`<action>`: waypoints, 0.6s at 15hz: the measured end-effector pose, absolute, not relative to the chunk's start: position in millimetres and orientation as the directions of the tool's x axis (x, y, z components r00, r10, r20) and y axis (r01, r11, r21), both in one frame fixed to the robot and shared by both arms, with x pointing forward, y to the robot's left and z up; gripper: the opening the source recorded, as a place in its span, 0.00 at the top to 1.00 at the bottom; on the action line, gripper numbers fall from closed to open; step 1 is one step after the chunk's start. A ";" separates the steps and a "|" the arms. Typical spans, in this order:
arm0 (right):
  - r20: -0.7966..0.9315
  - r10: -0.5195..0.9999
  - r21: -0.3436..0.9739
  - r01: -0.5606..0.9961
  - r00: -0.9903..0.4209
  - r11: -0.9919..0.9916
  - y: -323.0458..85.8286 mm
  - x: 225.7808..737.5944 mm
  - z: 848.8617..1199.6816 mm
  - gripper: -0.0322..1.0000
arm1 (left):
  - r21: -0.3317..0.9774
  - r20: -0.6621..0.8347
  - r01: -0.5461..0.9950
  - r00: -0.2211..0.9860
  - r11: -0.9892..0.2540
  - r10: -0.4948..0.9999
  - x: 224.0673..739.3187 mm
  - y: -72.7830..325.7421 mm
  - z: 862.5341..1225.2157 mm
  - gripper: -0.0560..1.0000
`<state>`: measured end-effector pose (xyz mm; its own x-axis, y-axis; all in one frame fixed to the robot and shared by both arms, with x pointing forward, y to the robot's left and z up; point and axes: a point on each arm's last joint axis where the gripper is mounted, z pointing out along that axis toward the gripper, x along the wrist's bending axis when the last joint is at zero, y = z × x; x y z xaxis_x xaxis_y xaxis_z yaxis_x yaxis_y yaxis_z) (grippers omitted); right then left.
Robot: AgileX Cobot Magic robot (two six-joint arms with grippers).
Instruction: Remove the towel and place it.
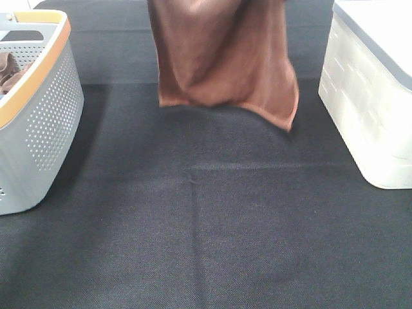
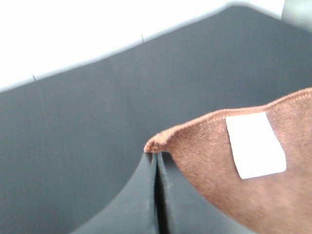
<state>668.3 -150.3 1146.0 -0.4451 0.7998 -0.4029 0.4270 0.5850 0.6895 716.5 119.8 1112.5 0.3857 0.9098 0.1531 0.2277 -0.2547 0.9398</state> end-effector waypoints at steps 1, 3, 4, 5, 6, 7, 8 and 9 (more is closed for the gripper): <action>-0.433 0.800 0.712 0.386 -0.416 0.587 -150.8 671.7 1150.5 0.97 | 0.955 0.164 0.172 0.380 -0.243 0.910 719.9 118.3 1113.9 0.95; -0.517 0.779 0.762 0.224 -0.355 0.608 -147.6 681.9 1161.6 0.97 | 0.971 0.226 -0.008 0.359 -0.240 0.905 728.9 116.6 1117.4 0.95; -0.545 0.768 0.772 0.157 -0.338 0.616 -144.6 686.8 1163.0 0.97 | 0.963 0.268 -0.086 0.344 -0.254 0.900 733.5 118.4 1117.1 0.95; -0.567 0.756 0.775 0.098 -0.326 0.624 -140.6 693.1 1160.1 0.97 | 0.956 0.290 -0.134 0.326 -0.260 0.900 738.3 123.0 1115.2 0.95; -0.576 0.749 0.776 0.070 -0.327 0.627 -136.8 700.5 1151.2 0.97 | 0.953 0.295 -0.158 0.308 -0.258 0.904 743.5 130.2 1112.0 0.95; -0.576 0.745 0.775 0.065 -0.336 0.628 -133.7 708.4 1138.4 0.97 | 0.953 0.296 -0.152 0.292 -0.261 0.909 750.1 139.0 1104.4 0.95; -0.574 0.740 0.767 0.085 -0.350 0.636 -132.5 717.6 1120.2 0.97 | 0.954 0.296 -0.132 0.282 -0.269 0.913 756.2 146.2 1094.2 0.95; -0.574 0.740 0.767 0.085 -0.350 0.636 -132.5 717.6 1120.2 0.97 | 0.954 0.296 -0.132 0.282 -0.269 0.913 756.2 146.2 1094.2 0.95</action>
